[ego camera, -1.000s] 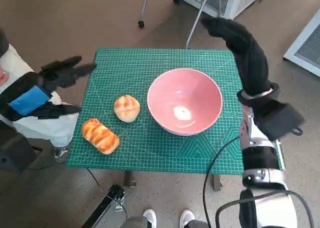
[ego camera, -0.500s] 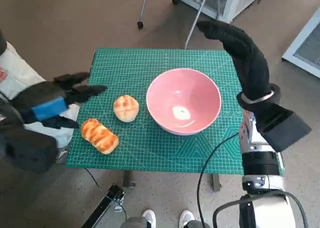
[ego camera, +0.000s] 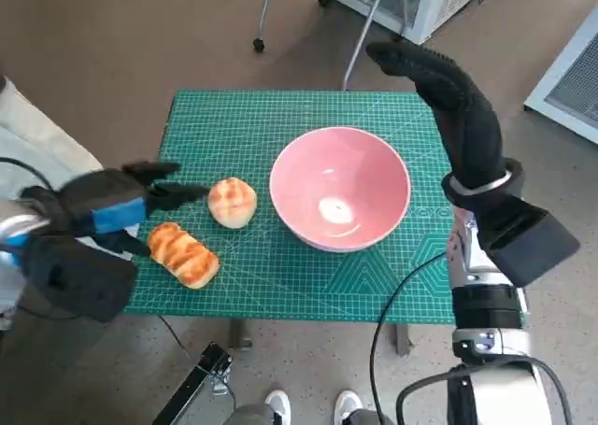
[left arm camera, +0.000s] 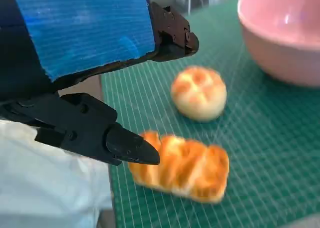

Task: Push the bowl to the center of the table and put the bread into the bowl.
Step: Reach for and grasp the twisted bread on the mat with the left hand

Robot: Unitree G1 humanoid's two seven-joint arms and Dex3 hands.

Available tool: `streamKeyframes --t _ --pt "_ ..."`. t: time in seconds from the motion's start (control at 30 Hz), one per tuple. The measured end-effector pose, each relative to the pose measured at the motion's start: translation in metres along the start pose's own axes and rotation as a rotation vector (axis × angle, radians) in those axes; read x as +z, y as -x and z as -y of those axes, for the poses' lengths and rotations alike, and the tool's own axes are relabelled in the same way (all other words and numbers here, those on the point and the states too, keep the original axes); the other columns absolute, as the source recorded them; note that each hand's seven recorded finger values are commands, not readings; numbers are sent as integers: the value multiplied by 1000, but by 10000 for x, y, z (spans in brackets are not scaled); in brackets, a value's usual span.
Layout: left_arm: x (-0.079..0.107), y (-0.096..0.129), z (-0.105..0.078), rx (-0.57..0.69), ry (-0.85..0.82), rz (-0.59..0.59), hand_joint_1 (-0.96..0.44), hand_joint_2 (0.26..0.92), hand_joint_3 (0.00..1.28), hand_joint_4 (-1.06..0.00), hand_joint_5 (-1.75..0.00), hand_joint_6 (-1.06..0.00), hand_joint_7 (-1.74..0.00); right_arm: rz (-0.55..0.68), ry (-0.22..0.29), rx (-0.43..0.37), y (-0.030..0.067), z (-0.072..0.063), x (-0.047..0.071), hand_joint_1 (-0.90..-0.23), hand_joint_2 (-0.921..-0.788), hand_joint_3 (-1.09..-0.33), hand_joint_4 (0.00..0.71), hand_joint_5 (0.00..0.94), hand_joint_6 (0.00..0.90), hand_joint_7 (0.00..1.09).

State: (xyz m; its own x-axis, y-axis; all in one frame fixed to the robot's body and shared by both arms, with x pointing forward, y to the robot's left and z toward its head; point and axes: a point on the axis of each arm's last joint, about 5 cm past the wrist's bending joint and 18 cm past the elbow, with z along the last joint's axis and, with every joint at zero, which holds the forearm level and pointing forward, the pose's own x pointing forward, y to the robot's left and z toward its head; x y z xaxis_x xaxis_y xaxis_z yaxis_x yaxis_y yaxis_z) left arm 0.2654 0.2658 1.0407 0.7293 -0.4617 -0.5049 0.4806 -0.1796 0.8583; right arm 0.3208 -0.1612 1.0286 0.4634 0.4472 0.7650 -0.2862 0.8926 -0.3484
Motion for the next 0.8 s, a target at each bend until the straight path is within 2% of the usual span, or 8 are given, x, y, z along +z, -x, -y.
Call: streamKeyframes --t 0.47,0.7,0.8 --pt "30 -197 113 -166 -7 -40 -156 777 8 -264 -21 -374 -49 4 -5 0 17 6 16 -579 -921 -830 219 9 -1 661" --pt "25 -303 190 -242 35 -59 -117 785 7 -268 -15 -397 -55 -12 -14 -8 65 7 12 -580 -921 -827 219 9 -1 655" --pt "26 -352 231 -265 53 -62 -94 803 13 -303 -28 -425 -68 -15 -15 -8 69 7 17 -584 -921 -825 219 9 -1 650"
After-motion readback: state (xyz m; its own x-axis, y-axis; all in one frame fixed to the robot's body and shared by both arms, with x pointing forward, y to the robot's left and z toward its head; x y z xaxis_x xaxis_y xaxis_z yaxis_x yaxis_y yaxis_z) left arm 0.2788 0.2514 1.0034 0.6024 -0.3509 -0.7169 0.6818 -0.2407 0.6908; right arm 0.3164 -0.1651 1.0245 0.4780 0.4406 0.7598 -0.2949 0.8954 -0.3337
